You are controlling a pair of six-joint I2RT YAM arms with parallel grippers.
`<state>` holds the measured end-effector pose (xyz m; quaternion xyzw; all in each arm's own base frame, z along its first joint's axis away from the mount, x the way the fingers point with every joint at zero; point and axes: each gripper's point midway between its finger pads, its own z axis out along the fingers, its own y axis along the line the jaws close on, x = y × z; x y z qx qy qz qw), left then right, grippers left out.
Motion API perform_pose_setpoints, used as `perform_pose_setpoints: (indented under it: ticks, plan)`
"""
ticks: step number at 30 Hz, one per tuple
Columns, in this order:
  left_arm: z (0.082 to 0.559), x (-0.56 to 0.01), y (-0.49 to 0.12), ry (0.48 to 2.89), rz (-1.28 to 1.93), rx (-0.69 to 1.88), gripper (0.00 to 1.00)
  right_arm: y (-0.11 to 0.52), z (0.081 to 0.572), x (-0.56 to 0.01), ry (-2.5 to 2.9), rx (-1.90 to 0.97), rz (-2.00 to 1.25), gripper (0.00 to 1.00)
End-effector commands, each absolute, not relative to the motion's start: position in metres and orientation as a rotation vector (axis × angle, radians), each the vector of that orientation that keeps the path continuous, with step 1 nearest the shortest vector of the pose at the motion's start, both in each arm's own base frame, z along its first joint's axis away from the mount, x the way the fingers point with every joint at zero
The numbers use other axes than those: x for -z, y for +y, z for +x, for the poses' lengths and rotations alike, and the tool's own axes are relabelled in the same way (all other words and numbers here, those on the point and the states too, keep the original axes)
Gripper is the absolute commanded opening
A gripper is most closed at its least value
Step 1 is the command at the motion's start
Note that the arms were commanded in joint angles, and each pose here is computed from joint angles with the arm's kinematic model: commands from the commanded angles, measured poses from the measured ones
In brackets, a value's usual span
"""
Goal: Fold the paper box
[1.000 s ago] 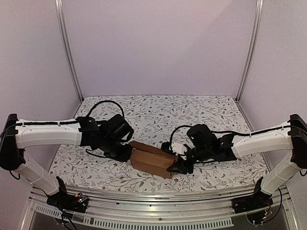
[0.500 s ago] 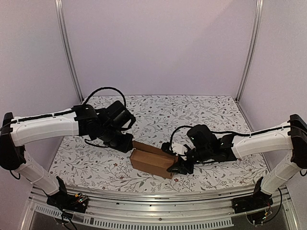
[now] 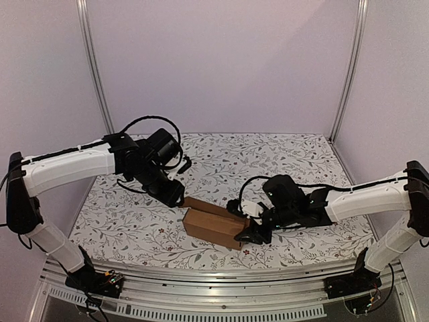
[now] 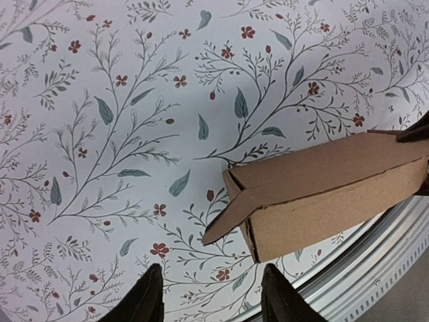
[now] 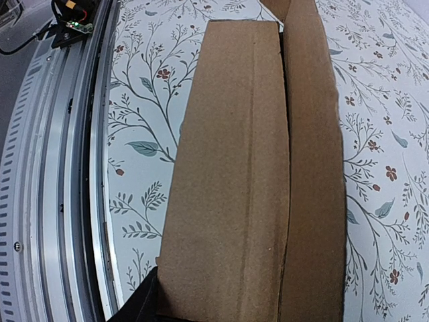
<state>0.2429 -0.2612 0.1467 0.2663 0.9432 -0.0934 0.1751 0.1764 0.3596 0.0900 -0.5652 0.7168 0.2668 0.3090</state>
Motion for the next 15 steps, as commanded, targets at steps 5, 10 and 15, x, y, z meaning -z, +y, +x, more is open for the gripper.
perform_pose_setpoints:
  ticks: [5,10,15]
  plan:
    - [0.246,-0.148,-0.281,2.611,0.95,0.342,0.5,0.347,0.175,-0.082,1.939,-0.659,-1.5,0.19]
    - [0.255,-0.141,-0.285,2.6,0.975,0.3,0.46,0.346,0.175,-0.082,1.944,-0.658,-1.496,0.19]
    - [0.257,-0.136,-0.289,2.601,1.011,0.297,0.38,0.346,0.175,-0.083,1.945,-0.656,-1.491,0.19]
